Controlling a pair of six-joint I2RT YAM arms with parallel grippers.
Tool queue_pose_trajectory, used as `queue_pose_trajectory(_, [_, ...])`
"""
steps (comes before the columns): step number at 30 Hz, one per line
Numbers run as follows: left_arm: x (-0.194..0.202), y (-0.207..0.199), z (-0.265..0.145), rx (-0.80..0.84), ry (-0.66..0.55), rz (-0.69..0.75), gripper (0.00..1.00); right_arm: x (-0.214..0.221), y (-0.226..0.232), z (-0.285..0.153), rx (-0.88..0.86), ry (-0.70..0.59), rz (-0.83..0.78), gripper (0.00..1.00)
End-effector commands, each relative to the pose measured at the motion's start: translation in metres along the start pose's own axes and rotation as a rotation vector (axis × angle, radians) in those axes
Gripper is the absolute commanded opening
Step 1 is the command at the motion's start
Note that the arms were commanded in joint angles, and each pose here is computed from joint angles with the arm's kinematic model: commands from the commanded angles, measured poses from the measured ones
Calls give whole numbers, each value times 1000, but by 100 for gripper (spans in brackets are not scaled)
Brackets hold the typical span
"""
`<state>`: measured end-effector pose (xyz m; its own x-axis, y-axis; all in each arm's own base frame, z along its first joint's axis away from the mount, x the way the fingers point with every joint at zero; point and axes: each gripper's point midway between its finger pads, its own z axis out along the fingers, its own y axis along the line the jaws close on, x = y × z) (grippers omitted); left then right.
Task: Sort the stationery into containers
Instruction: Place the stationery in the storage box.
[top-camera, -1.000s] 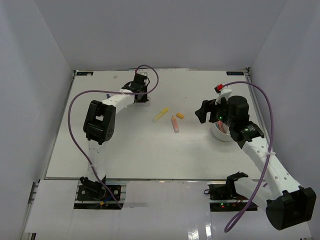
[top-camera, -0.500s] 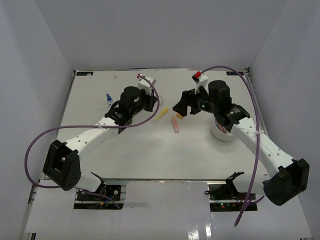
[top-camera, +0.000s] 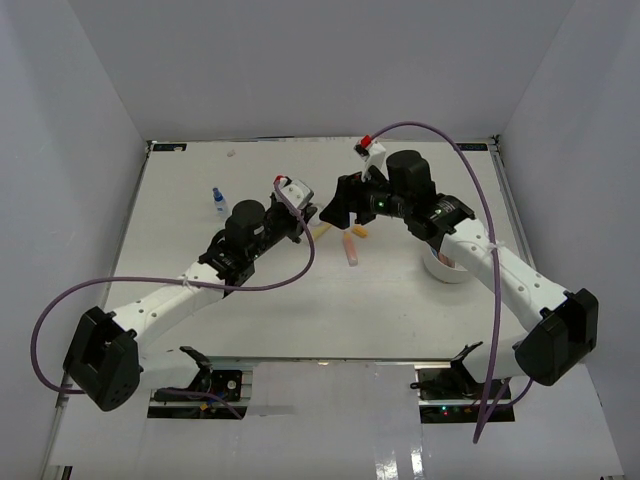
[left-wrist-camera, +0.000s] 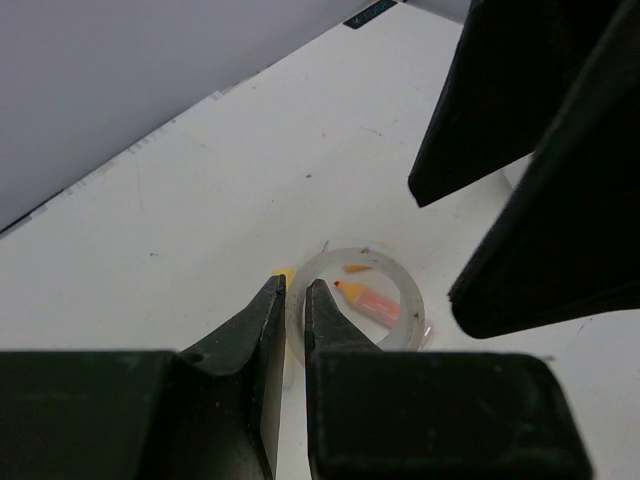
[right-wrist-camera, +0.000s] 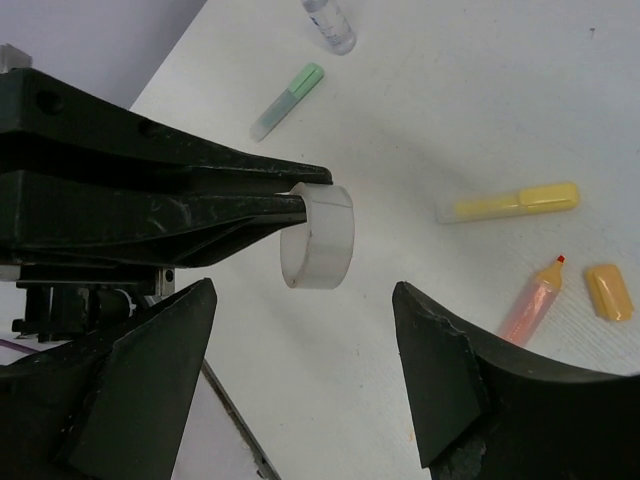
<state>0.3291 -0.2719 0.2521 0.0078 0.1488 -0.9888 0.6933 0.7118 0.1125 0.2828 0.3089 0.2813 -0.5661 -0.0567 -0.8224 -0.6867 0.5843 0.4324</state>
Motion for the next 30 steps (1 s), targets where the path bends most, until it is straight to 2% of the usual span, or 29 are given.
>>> queue_pose_trajectory(1, [-36, -7, -11, 34, -129, 61, 0, -14, 15, 3, -31, -14, -3, 76])
queue_pose_trajectory(6, [-36, -9, -17, 42, -150, 84, 0, -12, 16, 10, -32, -10, -1, 70])
queue_pose_trajectory(12, [-38, -15, -19, 74, -163, 90, 1, -16, 21, 14, -52, -22, -12, 52])
queue_pose_trajectory(20, [-38, -19, -21, 94, -172, 94, 3, -16, 23, 19, -72, -23, -9, 32])
queue_pose_trajectory(23, [-39, -20, -22, 99, -175, 98, 4, -13, 22, 20, -70, -18, -3, 20])
queue_pose_trajectory(24, [-38, -21, -22, 101, -172, 97, 6, -13, 21, 18, -65, -19, -6, 12])
queue_pose_trajectory(26, [-39, -20, -22, 95, -171, 97, 14, -12, 16, 18, -39, -23, -8, 8])
queue_pose_trajectory(27, [-38, -20, -21, 94, -166, 96, 29, -12, 15, 15, -27, -27, -20, 8])
queue_pose_trajectory(28, [-37, -18, -21, 89, -162, 92, 38, -12, 12, 14, -10, -29, -26, 8])
queue_pose_trajectory(29, [-36, -17, -20, 79, -156, 89, 55, -11, 5, 11, 27, -25, -49, 8])
queue_pose_trajectory(30, [-36, -16, -20, 71, -155, 86, 55, -10, 0, 9, 51, -22, -60, 8])
